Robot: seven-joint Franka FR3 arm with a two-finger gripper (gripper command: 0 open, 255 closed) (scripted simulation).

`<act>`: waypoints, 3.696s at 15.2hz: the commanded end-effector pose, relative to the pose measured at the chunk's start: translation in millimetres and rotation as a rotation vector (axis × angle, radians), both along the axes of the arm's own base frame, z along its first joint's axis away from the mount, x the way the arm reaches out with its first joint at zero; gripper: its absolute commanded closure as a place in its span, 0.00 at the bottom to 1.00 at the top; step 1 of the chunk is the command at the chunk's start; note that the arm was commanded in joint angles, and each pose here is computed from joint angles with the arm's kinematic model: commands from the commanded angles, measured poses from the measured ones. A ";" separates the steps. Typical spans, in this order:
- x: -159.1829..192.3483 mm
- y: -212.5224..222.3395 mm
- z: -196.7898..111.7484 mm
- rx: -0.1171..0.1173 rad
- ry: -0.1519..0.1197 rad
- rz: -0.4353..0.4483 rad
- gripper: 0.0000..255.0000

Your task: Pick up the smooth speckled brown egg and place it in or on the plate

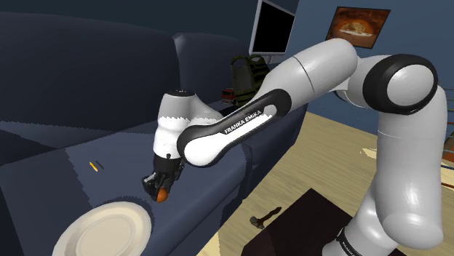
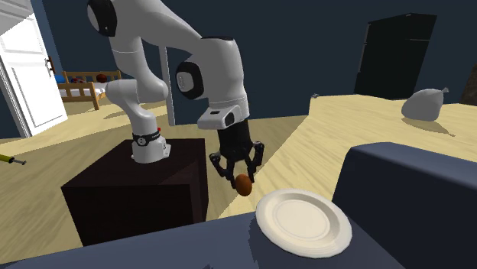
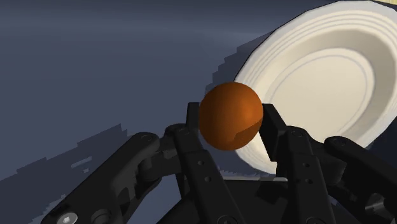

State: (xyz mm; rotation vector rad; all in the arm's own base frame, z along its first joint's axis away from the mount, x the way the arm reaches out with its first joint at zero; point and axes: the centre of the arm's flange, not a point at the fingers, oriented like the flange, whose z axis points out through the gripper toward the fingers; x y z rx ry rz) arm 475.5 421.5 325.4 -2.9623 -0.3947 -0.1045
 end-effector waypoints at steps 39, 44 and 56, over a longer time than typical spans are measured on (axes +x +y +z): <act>-12.6 209.2 -65.2 0.000 0.000 0.000 0.00; -12.6 209.2 -65.2 0.000 0.000 0.000 0.00; -15.1 201.3 -15.9 0.000 0.000 0.000 0.00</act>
